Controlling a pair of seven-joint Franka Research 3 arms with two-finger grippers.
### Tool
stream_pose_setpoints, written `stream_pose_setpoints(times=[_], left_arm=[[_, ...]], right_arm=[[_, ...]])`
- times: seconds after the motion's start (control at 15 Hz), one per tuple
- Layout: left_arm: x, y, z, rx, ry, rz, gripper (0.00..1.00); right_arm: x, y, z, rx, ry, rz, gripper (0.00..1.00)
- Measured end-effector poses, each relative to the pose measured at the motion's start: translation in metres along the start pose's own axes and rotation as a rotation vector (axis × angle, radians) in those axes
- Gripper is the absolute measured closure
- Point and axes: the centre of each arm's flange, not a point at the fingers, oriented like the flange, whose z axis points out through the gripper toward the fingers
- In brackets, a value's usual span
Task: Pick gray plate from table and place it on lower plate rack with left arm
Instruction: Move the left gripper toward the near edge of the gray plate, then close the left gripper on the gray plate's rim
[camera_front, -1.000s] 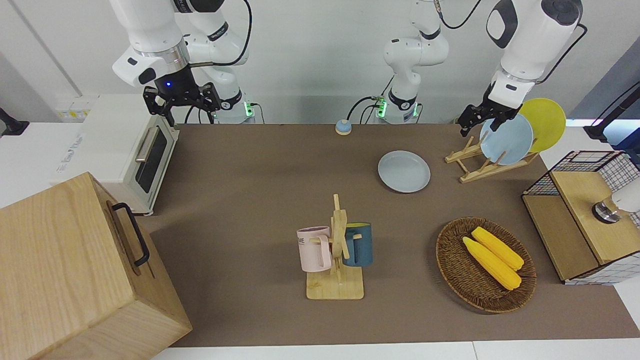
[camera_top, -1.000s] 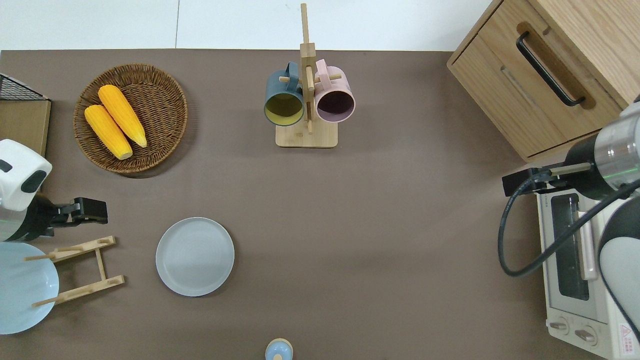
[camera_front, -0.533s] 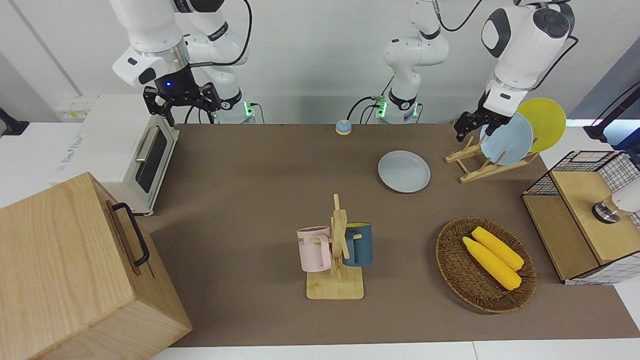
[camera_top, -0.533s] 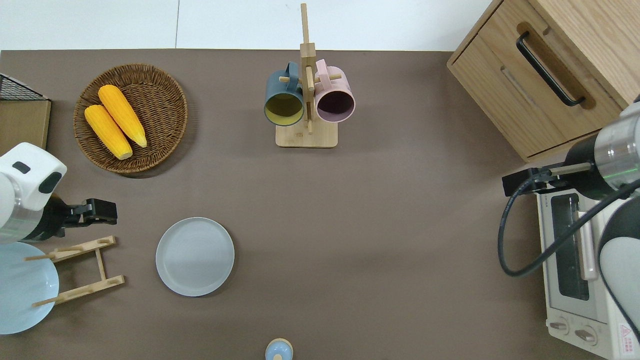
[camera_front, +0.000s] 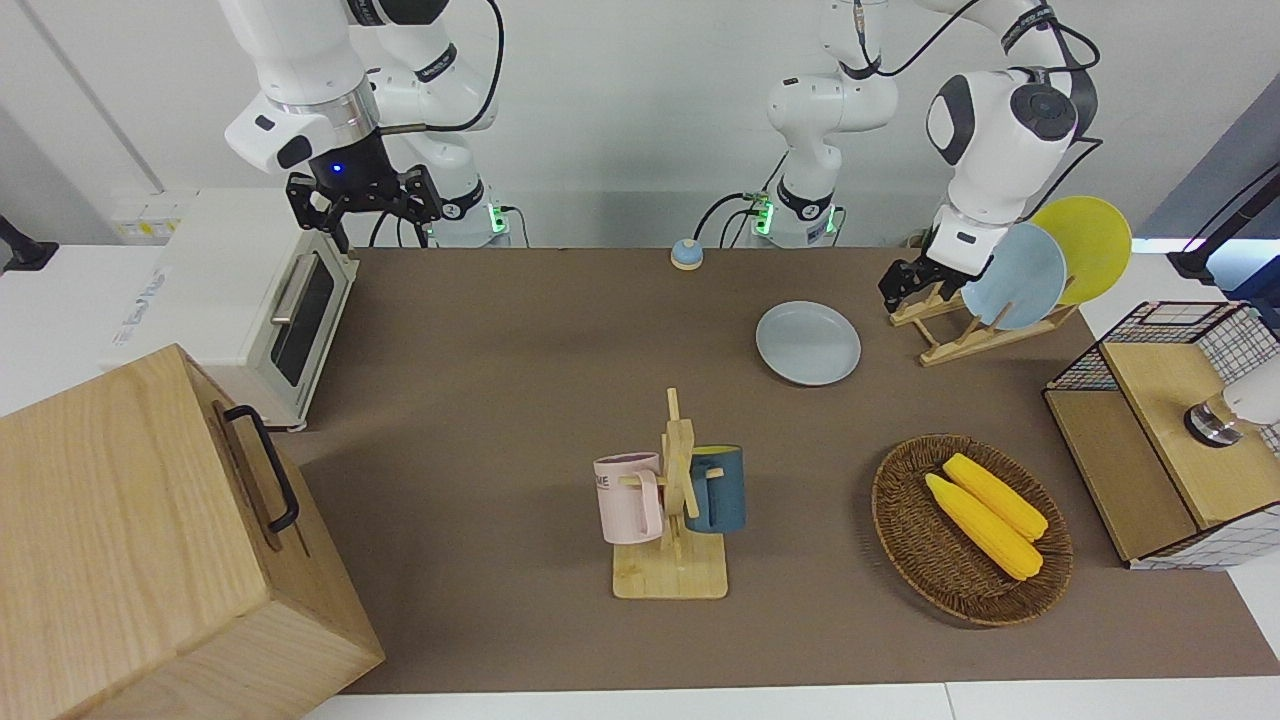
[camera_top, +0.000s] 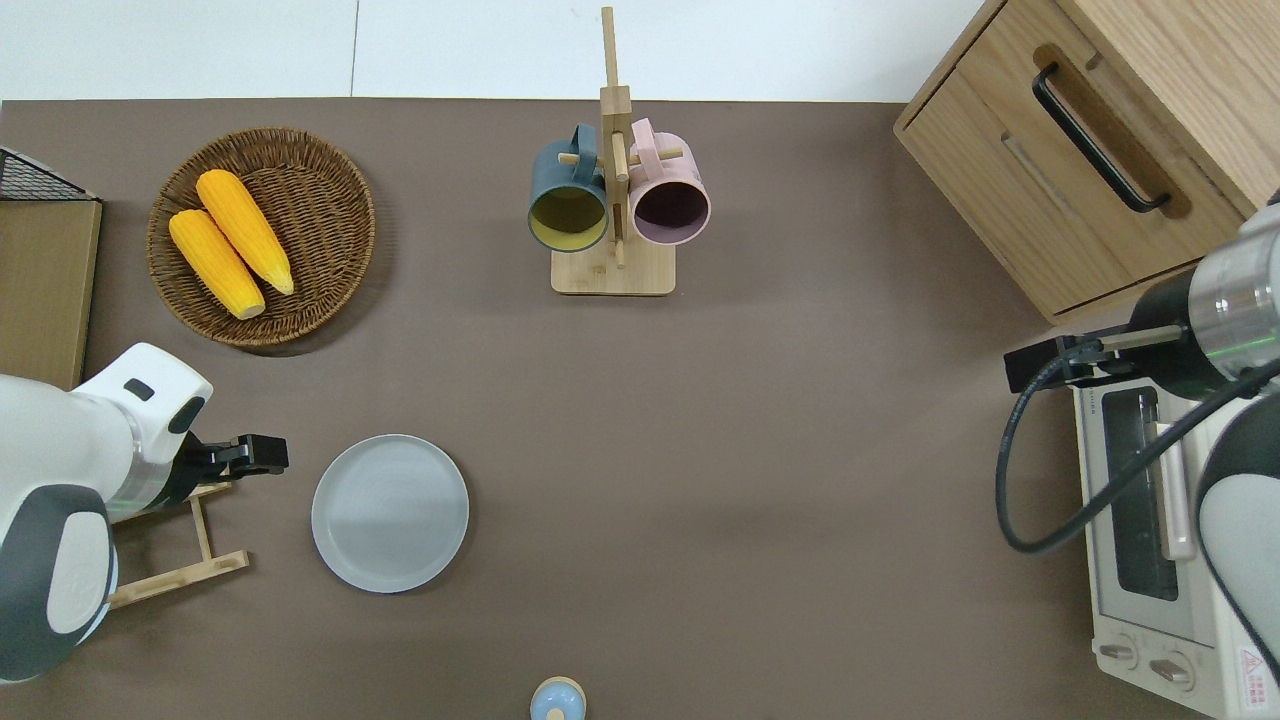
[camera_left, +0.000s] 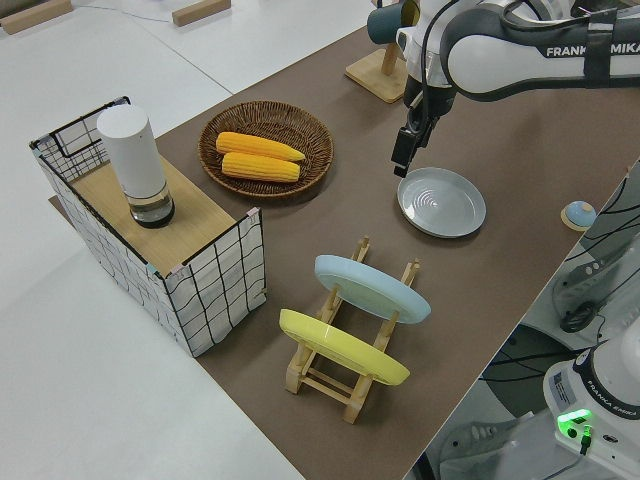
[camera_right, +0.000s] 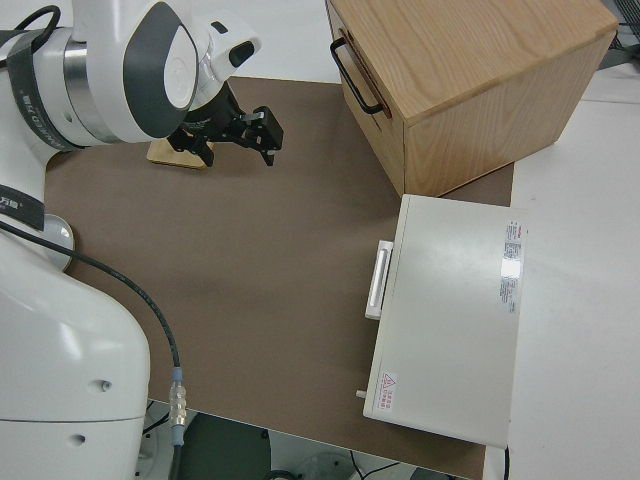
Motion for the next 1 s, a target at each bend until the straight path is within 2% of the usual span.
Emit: stream_pose_setpoints(times=[0.4, 1.0], left_arm=[[-0.021, -0.003, 0.042, 0.004, 0.0, 0.004, 0.01], [-0.047, -0.004, 0.106, 0.014, -0.073, 0.002, 0.01]], right_arm=[[0.0, 0.0, 0.0, 0.0, 0.0, 0.0, 0.01], [0.0, 0.0, 0.0, 0.0, 0.0, 0.0, 0.01]])
